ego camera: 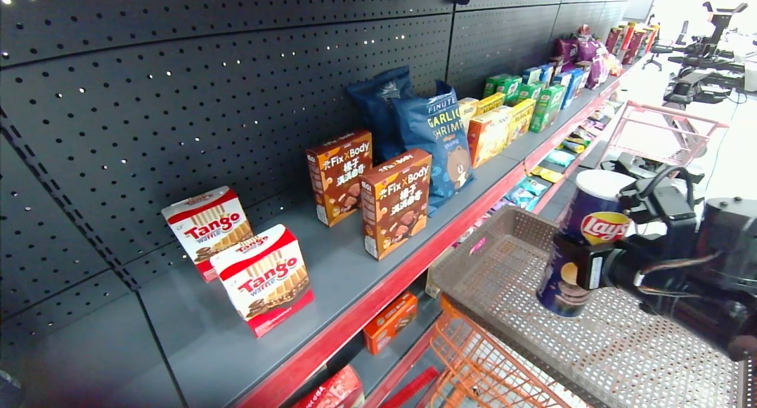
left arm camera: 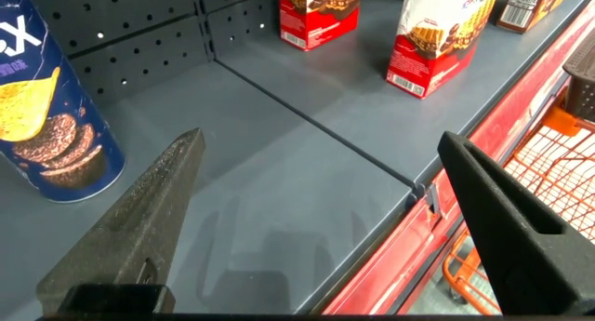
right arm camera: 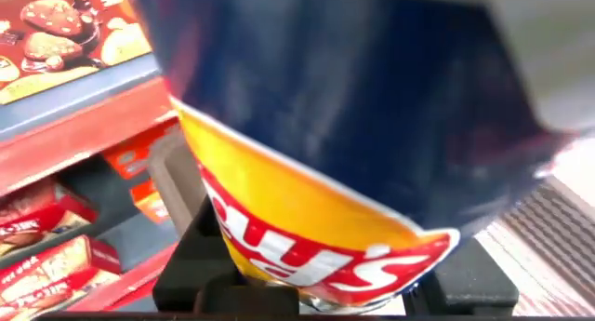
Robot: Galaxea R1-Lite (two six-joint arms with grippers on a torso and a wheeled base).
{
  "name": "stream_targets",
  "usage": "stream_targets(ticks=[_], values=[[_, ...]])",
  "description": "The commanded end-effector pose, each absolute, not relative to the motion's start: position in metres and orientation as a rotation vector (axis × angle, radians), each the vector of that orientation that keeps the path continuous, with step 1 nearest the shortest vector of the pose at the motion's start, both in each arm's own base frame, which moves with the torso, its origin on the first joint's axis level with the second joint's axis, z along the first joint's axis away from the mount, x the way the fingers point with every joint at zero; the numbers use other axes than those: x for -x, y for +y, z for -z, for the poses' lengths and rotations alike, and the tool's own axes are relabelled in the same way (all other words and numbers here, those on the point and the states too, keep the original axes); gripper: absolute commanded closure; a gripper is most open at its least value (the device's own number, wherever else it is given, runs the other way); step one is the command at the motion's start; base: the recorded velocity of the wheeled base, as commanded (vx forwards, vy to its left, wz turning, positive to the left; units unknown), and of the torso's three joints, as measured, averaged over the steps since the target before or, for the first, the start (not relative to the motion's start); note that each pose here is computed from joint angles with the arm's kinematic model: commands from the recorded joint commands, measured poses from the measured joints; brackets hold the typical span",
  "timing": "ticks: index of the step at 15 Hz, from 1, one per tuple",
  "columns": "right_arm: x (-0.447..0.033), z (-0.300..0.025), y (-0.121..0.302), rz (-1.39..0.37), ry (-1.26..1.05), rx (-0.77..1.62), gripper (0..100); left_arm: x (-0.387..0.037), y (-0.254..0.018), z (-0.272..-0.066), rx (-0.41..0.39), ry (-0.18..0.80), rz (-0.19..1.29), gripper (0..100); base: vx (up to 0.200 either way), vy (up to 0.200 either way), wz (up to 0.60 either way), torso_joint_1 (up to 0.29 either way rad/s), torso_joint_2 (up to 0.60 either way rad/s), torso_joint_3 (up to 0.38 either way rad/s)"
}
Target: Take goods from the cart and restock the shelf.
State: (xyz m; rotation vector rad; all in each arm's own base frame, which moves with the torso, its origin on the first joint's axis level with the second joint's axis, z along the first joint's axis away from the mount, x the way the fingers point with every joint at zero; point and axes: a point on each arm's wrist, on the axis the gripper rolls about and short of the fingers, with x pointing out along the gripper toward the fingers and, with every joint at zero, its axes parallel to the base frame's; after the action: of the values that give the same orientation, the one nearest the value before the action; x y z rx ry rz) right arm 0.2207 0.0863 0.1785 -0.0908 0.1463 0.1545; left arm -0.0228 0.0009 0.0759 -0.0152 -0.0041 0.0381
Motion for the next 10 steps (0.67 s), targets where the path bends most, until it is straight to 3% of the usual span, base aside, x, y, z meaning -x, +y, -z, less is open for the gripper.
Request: stream_targets(ticks=[1, 5, 10], values=[[-0.162, -0.215, 0.064, -0.050, 0.053, 0.069, 100, 0.023, 0.001, -0.076, 0.015, -0.005, -0.038, 0, 0.000, 0.000, 0.00, 0.000, 0.00, 0.000], [-0.123, -0.224, 0.049, 0.041, 0.020, 0.073, 100, 0.023, 0.001, -0.076, 0.015, -0.005, -0.038, 0, 0.000, 0.000, 0.00, 0.000, 0.00, 0.000], [-0.091, -0.224, 0.034, 0.010, 0.022, 0.075, 100, 0.023, 0.001, -0.076, 0.015, -0.005, -0.038, 0, 0.000, 0.000, 0.60, 0.002, 0.00, 0.002]])
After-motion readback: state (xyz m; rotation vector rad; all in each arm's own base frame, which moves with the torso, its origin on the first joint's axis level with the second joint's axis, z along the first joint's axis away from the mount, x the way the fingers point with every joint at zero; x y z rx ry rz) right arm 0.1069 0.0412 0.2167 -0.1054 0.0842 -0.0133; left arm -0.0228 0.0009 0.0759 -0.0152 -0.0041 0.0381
